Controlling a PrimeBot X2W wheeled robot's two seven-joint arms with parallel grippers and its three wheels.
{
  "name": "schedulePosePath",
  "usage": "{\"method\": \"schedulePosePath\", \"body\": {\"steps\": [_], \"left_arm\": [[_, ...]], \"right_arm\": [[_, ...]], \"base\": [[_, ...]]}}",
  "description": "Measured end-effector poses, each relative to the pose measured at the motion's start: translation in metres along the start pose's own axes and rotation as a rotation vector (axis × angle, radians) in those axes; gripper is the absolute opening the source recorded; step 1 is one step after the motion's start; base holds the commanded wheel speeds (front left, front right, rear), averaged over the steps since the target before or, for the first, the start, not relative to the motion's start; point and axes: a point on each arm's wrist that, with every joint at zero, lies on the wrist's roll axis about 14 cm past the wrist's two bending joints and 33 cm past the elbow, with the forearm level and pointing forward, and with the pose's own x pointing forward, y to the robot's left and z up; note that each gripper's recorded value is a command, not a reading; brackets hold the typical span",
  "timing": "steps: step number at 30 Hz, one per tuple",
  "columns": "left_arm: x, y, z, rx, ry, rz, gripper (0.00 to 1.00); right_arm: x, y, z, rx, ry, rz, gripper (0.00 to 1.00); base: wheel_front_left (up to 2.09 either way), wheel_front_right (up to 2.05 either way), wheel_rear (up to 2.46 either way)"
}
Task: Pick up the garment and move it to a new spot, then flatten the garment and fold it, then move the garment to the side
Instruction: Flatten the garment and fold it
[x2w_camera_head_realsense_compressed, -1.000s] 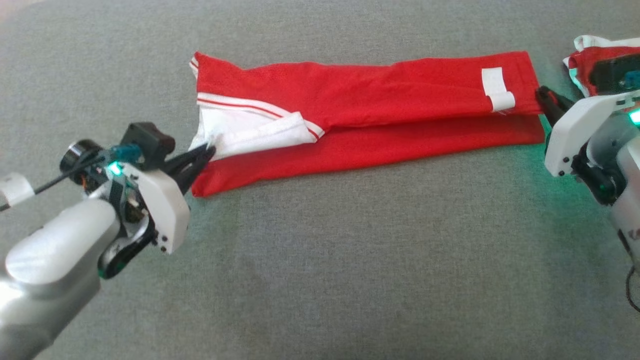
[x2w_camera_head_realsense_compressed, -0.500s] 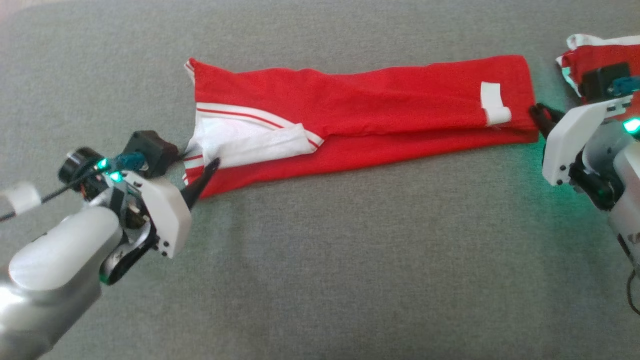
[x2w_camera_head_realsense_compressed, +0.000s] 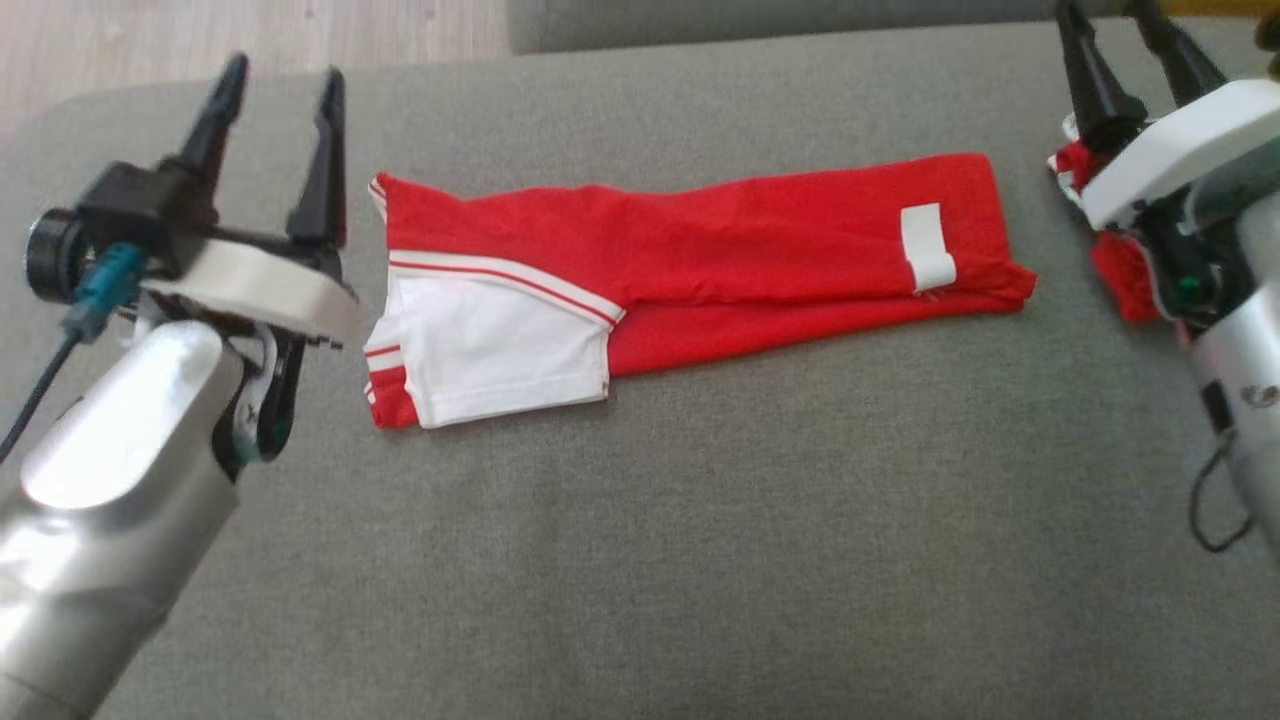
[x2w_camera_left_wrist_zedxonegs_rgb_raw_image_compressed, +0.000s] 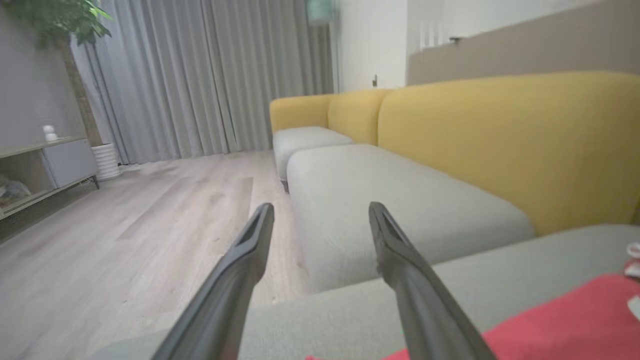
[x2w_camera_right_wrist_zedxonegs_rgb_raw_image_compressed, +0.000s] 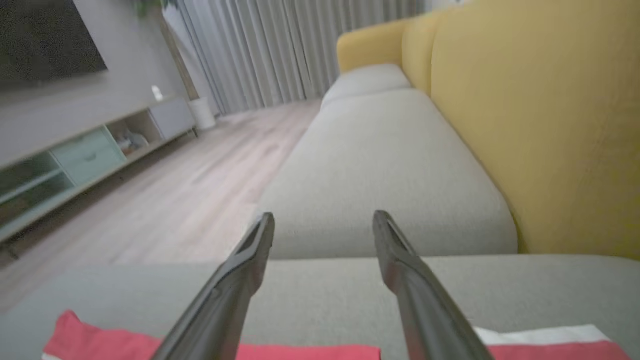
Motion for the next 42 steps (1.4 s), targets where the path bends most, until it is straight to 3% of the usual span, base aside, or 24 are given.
{"method": "schedulePosePath", "body": {"steps": [4,7,17,24,32,42], "left_arm": [[-0.005,0.002,0.036,-0.089,-0.123,0.070,1.00],[-0.020,-0.003,0.029,-0.119,-0.136,0.091,1.00],[-0.079,-0.017,-0.040,-0.236,-0.021,0.188,1.00],[-0.106,-0.026,-0.076,-0.277,0.060,0.214,1.00],[-0.100,-0.027,-0.082,-0.262,0.061,0.191,1.00],[-0.081,-0.022,-0.090,-0.250,0.070,0.175,1.00]], "right_arm": [[-0.010,0.012,0.027,0.017,-0.178,0.008,1.00],[-0.021,0.015,0.020,0.048,-0.235,-0.010,1.00],[-0.073,0.025,-0.044,0.169,-0.251,-0.141,1.00],[-0.112,0.028,-0.095,0.155,-0.150,-0.171,1.00],[-0.102,0.037,-0.101,0.133,-0.129,-0.142,1.00],[-0.054,0.007,-0.107,0.087,-0.045,-0.206,1.00]], "base": [[0.00,0.00,0.00],[0.00,0.00,0.00],[0.00,0.00,0.00],[0.00,0.00,0.00],[0.00,0.00,0.00],[0.00,0.00,0.00]]}}
